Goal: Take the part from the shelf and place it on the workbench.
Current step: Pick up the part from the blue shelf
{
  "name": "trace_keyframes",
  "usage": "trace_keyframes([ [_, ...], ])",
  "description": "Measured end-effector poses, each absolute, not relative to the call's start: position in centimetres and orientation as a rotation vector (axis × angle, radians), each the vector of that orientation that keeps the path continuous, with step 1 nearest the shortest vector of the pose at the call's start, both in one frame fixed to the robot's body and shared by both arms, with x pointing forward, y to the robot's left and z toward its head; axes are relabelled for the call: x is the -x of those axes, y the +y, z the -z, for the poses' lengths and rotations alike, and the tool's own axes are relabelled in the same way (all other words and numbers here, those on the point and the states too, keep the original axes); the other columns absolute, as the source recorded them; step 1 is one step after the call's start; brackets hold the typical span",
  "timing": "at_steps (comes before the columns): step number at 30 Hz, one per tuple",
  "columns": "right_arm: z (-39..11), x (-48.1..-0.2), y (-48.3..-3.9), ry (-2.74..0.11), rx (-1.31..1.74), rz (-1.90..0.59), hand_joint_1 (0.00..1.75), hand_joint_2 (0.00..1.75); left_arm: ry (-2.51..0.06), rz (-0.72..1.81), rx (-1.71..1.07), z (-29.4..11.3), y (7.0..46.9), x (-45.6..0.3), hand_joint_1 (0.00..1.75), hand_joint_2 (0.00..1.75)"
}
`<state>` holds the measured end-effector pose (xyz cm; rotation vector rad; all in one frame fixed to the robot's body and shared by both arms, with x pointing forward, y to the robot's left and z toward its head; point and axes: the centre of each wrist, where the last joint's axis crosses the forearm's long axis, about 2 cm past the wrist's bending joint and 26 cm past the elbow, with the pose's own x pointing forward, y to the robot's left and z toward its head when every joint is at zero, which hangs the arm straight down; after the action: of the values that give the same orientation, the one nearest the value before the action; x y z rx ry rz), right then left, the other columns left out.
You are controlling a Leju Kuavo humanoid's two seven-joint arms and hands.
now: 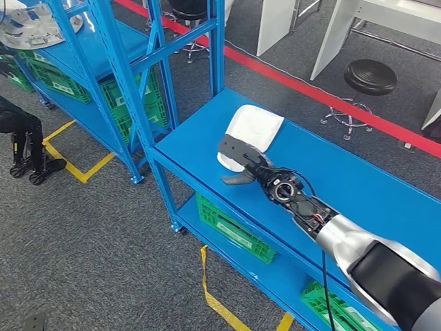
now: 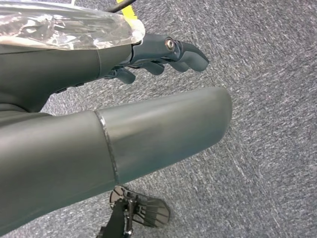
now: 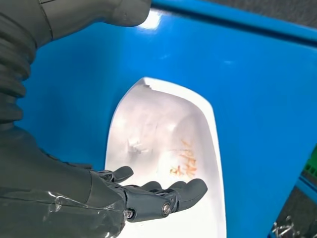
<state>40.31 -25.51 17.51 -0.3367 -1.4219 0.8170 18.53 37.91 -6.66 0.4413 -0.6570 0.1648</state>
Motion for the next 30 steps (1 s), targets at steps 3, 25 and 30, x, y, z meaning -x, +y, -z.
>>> trace_keyframes([
  [3,-17.5,-40.5,-25.6,-1.411,0.412,-0.866,0.0,1.75,-0.657,-0.162,-0.44,6.6,37.9,-18.7,0.0,0.0],
  [25,-16.4,-41.2,-23.6,-1.376,0.617,-1.158,0.0,1.75,-0.662,-0.157,-0.43,6.3,37.4,-19.5,0.0,0.0],
  [30,-16.1,-41.1,-23.0,-1.37,0.615,-1.177,0.0,1.75,-0.663,-0.157,-0.429,6.3,37.3,-19.6,0.0,0.0],
])
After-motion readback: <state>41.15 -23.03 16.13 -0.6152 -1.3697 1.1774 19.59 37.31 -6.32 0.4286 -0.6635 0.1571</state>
